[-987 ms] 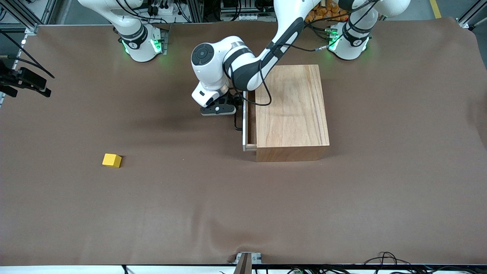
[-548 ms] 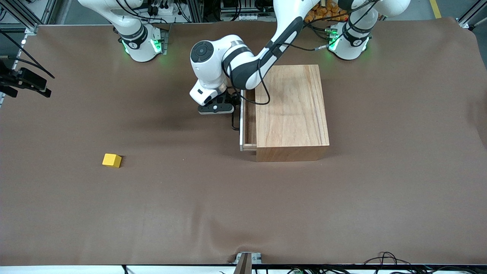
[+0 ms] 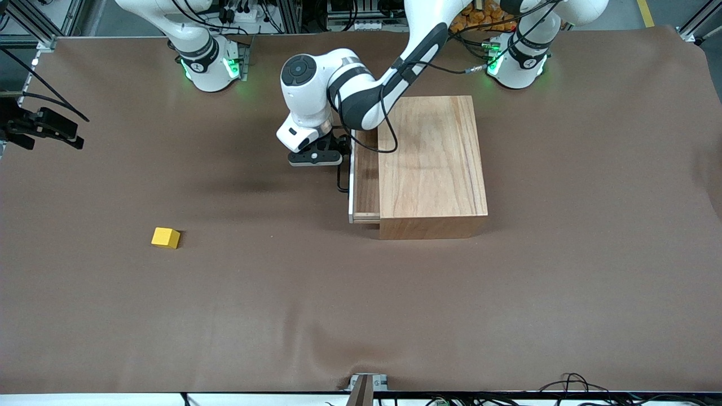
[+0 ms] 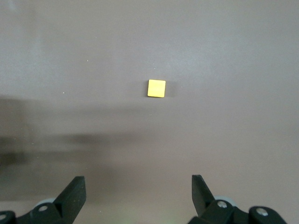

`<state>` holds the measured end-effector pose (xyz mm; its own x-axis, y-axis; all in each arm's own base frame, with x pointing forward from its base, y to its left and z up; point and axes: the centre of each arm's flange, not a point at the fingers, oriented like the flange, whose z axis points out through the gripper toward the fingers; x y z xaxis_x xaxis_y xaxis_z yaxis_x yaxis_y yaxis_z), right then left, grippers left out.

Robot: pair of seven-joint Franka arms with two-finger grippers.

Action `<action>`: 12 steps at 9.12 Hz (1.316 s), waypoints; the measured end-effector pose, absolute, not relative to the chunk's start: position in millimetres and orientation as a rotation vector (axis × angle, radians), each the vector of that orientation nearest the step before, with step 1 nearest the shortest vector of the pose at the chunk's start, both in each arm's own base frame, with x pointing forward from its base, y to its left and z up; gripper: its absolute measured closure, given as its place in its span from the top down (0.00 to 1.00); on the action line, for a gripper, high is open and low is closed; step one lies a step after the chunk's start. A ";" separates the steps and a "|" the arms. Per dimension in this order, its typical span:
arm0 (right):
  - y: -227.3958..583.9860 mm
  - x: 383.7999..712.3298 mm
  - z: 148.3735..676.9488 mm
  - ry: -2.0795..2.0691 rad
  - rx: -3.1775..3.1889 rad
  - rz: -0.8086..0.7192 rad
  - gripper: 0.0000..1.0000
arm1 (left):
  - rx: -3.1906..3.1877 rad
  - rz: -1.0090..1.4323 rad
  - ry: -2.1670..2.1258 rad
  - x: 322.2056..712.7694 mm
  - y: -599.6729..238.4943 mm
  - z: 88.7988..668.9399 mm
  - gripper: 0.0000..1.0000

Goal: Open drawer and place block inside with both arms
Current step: 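Pull the drawer open by its handle with the left gripper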

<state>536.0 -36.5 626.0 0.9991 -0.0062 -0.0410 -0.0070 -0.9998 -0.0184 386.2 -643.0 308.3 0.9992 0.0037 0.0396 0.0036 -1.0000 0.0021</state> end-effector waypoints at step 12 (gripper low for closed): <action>-35.8 536.1 626.2 0.008 -3.123 0.063 1.00 | 2.900 0.177 -0.017 350.1 -690.8 318.5 1.00</action>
<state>536.1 -35.8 626.2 0.9992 -0.0049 -0.0407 -0.0057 -0.9998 -0.0183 350.1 -690.8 318.5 0.9926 0.0026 0.1214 -0.0260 -0.9721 0.2333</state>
